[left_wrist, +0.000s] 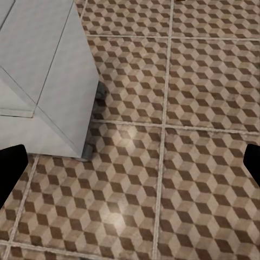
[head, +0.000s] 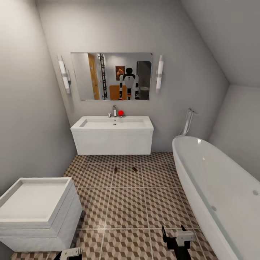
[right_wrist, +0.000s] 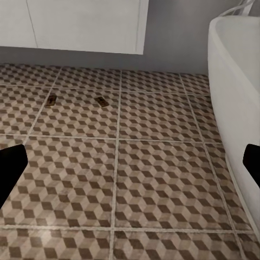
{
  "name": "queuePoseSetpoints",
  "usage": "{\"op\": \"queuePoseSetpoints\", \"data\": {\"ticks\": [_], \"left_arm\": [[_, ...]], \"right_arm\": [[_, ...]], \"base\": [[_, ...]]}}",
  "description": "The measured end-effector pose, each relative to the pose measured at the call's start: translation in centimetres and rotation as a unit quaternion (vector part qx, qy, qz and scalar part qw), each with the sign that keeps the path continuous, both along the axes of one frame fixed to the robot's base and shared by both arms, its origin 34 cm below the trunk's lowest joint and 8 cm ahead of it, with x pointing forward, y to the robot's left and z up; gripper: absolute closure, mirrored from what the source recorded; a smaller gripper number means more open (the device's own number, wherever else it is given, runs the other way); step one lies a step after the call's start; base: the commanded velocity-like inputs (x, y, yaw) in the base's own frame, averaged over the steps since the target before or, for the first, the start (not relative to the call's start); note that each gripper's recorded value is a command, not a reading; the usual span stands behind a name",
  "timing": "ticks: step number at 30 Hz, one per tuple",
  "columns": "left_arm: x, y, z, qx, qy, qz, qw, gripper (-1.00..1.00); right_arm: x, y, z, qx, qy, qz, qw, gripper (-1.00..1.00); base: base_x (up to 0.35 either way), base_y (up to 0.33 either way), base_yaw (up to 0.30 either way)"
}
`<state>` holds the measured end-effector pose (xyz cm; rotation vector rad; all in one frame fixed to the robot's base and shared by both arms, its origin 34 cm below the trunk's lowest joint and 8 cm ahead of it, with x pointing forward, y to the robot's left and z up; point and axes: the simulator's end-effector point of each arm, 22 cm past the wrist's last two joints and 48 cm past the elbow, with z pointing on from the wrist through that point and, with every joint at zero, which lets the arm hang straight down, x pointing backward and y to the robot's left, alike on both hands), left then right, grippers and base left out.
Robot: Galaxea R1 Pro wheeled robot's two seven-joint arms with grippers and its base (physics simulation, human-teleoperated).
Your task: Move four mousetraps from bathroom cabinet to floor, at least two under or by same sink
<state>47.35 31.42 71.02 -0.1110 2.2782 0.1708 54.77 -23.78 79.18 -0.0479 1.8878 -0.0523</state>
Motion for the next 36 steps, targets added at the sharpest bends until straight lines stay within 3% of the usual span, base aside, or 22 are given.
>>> {"op": "queuePoseSetpoints", "data": {"ticks": [36], "left_arm": [[-0.57,-0.01,-0.69,0.000,0.010,0.000,1.0000,-1.00]], "right_arm": [[-0.38,0.04,-0.81,0.000,0.009,-0.001,1.0000,-1.00]], "base": [[0.000,0.000,0.196]]}}
